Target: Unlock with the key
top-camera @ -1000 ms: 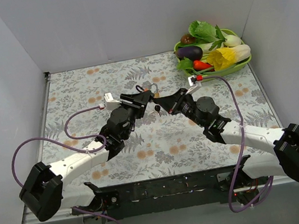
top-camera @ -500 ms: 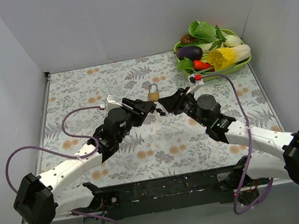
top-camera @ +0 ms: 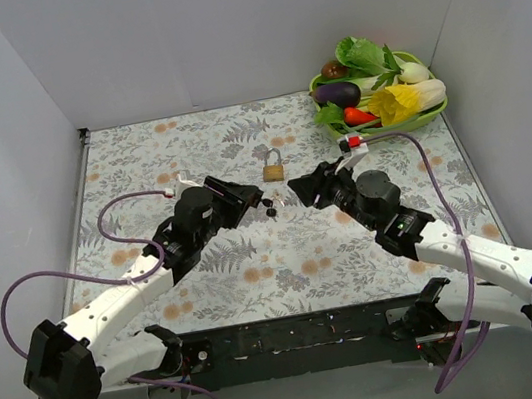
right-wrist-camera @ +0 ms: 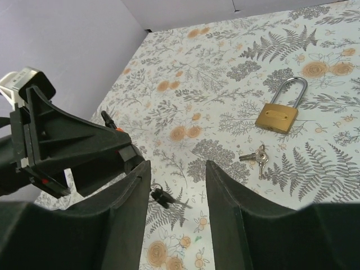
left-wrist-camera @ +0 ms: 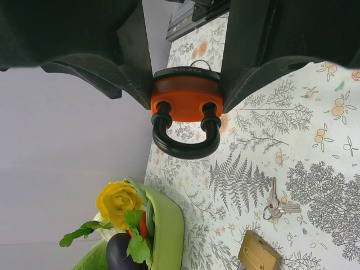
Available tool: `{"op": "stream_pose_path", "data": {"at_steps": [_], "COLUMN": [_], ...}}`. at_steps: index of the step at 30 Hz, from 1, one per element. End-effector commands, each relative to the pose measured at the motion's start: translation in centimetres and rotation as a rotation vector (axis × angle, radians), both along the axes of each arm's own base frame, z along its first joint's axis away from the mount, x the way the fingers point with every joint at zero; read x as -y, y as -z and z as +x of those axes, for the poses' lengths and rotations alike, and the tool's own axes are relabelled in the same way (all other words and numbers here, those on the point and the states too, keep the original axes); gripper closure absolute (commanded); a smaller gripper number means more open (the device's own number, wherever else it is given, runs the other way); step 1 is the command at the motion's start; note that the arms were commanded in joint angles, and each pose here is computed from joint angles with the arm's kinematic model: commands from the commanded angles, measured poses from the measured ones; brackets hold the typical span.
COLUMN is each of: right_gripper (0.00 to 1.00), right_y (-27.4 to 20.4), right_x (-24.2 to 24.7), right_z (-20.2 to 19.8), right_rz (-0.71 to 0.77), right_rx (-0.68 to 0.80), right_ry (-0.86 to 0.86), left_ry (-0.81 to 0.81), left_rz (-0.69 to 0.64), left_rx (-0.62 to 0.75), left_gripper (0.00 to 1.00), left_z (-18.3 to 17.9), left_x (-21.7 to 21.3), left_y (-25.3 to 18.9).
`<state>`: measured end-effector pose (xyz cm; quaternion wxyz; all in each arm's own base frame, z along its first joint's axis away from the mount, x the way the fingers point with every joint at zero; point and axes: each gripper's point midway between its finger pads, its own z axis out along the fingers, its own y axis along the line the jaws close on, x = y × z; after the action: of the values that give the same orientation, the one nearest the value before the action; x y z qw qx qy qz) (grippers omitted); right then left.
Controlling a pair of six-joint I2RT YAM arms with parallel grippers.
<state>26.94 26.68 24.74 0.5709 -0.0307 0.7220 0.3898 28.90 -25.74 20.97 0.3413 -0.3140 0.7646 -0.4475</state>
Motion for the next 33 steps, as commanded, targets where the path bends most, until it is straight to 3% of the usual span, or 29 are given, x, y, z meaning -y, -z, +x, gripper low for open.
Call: {"op": "stream_pose_path", "data": {"at_steps": [1,8,12,14,18,24,33], "right_gripper": [0.48,0.44,0.42,0.38,0.36,0.36,0.38], "right_y": [-2.5,-2.3,-2.9,-2.2,-0.5,-0.3,-0.1], "right_x": [-0.2,-1.5,-3.3,-5.0,-6.3,-7.6,-10.1], "right_z": [-0.2,-1.3,-2.6,-4.2,-5.2,-5.3,-5.8], "right_rz": [-0.110,-0.205,-0.201,-0.217,-0.228,-0.208,-0.174], "right_rx": [0.057,0.059,0.119,0.156,0.192,0.243,0.253], "right_ry": [-0.049,-0.172,-0.318,-0.455,-0.477,-0.481,-0.541], "left_ry": [0.031,0.153,0.119,0.096,0.059,0.055,0.044], "left_rz": [-0.053,0.168,0.222,0.196,0.037,-0.148,-0.201], "left_rx": [0.065,0.178,0.133,0.100,-0.022,-0.083,-0.124], "left_gripper": [1.00,1.00,1.00,1.00,1.00,1.00,1.00], "left_z": [-0.6,-2.0,-2.6,-2.8,-3.5,-4.4,-4.8], "left_x": [-0.2,-1.2,-2.7,-2.9,-2.2,-1.4,-1.4], "left_y": [-4.6,-3.7,-2.5,-2.5,-2.3,-2.9,-2.2]}}
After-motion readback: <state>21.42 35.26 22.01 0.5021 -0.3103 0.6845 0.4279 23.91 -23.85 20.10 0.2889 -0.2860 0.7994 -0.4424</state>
